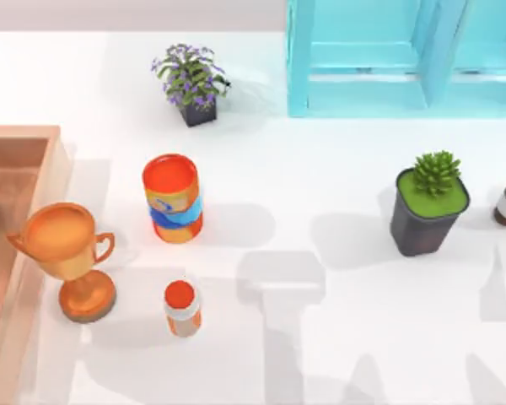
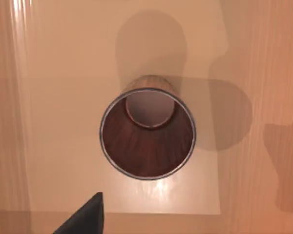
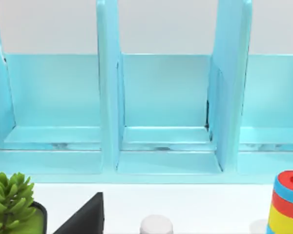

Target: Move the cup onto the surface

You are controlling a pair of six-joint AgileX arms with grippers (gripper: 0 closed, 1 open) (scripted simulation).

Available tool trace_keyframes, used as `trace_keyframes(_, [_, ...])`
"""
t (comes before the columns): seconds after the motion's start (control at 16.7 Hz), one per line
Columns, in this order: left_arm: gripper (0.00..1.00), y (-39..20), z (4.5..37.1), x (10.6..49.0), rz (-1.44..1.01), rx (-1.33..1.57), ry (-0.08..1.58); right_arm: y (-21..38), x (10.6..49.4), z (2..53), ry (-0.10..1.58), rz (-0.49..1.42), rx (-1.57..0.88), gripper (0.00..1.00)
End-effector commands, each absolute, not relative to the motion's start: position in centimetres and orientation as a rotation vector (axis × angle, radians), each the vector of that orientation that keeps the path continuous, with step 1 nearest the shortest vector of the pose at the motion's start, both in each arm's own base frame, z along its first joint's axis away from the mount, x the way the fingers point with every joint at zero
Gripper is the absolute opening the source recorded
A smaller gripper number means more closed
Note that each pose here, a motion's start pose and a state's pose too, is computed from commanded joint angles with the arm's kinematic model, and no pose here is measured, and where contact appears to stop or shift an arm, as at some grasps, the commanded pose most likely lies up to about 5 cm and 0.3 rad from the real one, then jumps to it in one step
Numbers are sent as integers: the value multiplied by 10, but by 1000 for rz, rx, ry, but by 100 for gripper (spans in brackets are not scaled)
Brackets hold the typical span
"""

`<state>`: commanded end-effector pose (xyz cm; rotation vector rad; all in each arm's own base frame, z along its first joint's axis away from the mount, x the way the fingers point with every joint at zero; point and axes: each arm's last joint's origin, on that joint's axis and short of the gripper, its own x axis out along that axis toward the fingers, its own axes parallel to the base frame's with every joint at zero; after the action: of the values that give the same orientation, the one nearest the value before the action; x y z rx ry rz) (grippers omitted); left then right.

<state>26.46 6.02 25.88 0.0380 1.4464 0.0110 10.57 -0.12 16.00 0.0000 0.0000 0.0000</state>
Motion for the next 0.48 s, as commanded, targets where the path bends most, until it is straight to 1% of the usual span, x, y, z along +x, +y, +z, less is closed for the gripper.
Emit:
trace_keyframes(0.18, [100, 71, 258, 281, -9, 22, 1552, -1, 106, 160, 0, 0, 0, 100])
trace_keyframes(0.48, [100, 73, 258, 284, -13, 18, 1574, -1, 106, 160, 0, 0, 0, 100])
